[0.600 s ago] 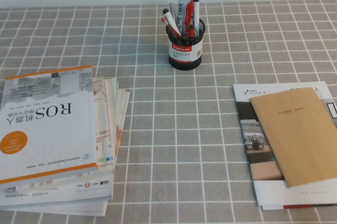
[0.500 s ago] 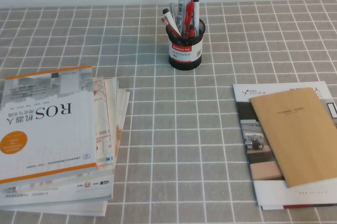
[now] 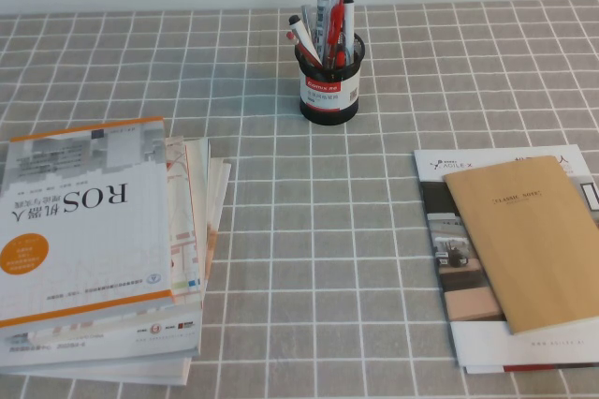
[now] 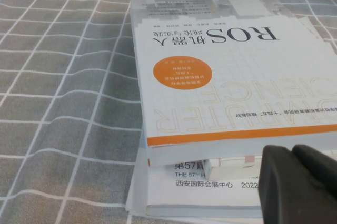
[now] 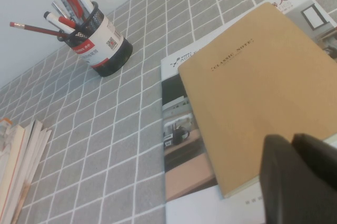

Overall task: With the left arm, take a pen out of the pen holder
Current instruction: 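Take a marker out of the pen holder and lay it on the table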

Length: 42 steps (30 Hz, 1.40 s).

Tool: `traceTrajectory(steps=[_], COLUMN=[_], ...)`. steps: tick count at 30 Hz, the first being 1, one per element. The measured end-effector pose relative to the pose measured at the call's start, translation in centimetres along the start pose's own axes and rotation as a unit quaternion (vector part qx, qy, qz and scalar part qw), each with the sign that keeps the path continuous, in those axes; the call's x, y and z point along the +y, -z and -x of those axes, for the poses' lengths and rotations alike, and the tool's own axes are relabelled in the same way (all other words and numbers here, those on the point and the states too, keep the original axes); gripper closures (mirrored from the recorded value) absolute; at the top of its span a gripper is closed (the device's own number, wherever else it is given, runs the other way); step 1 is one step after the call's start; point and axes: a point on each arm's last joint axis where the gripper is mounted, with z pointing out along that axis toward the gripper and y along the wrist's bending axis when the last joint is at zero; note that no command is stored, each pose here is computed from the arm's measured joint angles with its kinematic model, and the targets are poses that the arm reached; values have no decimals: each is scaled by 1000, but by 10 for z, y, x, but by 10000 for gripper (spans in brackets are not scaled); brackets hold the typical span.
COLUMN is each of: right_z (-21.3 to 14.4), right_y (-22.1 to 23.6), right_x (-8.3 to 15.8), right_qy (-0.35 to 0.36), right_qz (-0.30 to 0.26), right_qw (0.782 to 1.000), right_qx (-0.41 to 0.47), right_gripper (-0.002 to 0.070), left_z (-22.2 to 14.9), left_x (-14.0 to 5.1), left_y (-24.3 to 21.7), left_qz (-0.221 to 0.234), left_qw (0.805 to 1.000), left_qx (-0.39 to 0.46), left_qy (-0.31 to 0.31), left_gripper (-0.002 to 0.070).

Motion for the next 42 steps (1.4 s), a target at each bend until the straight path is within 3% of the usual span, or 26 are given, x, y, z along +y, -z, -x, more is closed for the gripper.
traceTrajectory(steps=[23,25,28,30,32,35,42], right_z=[0,0,0,0,0,0,0], right_y=[0,0,0,0,0,0,0], right_x=[0,0,0,0,0,0,0], right_qy=[0,0,0,0,0,0,0], right_qz=[0,0,0,0,0,0,0], right_qw=[1000,1000,1000,1000,1000,1000,1000], right_qx=[0,0,0,0,0,0,0], right_gripper=[689,689,689,689,689,689,689], left_z=[2,6,19,27,33,40,43], left_x=[1,-1,-4,-3,0,4,6], left_y=[0,0,2,4,6,9,11], left_qz=[5,-4,-45,-70,-79,-80,-75], left_qw=[1000,999,970,927,895,874,870], left_qx=[-10,-37,-99,-138,-172,-213,-237], left_qy=[-10,31,217,343,403,430,426], left_gripper=[678,678,678,677,677,678,677])
